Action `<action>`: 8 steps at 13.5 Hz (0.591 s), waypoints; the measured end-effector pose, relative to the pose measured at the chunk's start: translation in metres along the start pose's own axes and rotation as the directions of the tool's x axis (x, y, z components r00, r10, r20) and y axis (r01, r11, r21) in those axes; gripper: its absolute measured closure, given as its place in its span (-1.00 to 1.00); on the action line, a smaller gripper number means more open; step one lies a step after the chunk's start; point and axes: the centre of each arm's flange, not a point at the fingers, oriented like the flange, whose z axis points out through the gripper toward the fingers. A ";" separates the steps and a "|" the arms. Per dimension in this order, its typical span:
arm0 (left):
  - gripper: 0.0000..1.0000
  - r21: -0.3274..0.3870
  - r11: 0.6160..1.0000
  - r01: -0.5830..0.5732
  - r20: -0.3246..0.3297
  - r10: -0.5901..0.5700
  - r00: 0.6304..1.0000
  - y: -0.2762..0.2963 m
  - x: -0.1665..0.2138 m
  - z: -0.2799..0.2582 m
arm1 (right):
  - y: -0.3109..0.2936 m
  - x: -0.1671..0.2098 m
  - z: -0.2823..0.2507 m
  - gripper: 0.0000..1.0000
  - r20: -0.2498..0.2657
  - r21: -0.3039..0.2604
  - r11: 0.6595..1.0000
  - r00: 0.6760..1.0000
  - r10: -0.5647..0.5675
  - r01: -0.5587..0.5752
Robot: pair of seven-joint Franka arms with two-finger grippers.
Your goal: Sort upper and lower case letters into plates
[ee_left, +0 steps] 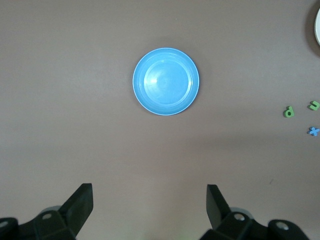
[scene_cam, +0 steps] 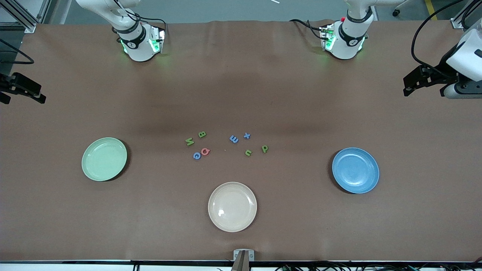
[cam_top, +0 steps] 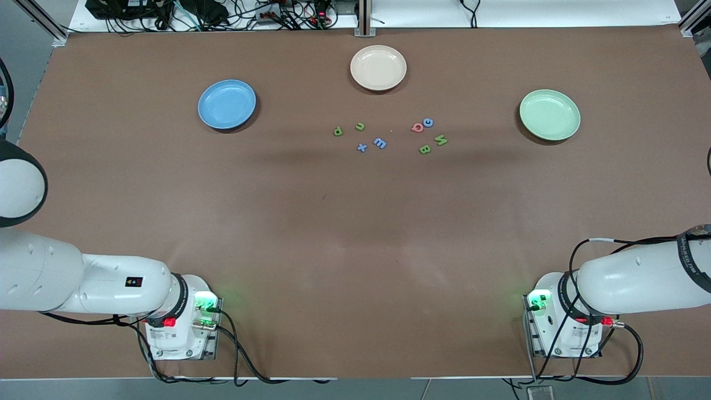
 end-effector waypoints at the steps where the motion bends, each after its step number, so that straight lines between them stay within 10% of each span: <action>1: -1.00 0.000 1.000 0.001 0.001 -0.001 1.000 0.000 0.000 0.001 | 0.000 0.000 0.000 -1.00 0.000 0.000 1.000 1.000 0.000 0.000; 8: -1.00 0.000 1.000 0.003 0.035 -0.003 0.999 -0.001 0.014 0.023 | -0.001 0.000 0.000 -1.00 0.000 0.000 1.000 1.000 -0.001 0.001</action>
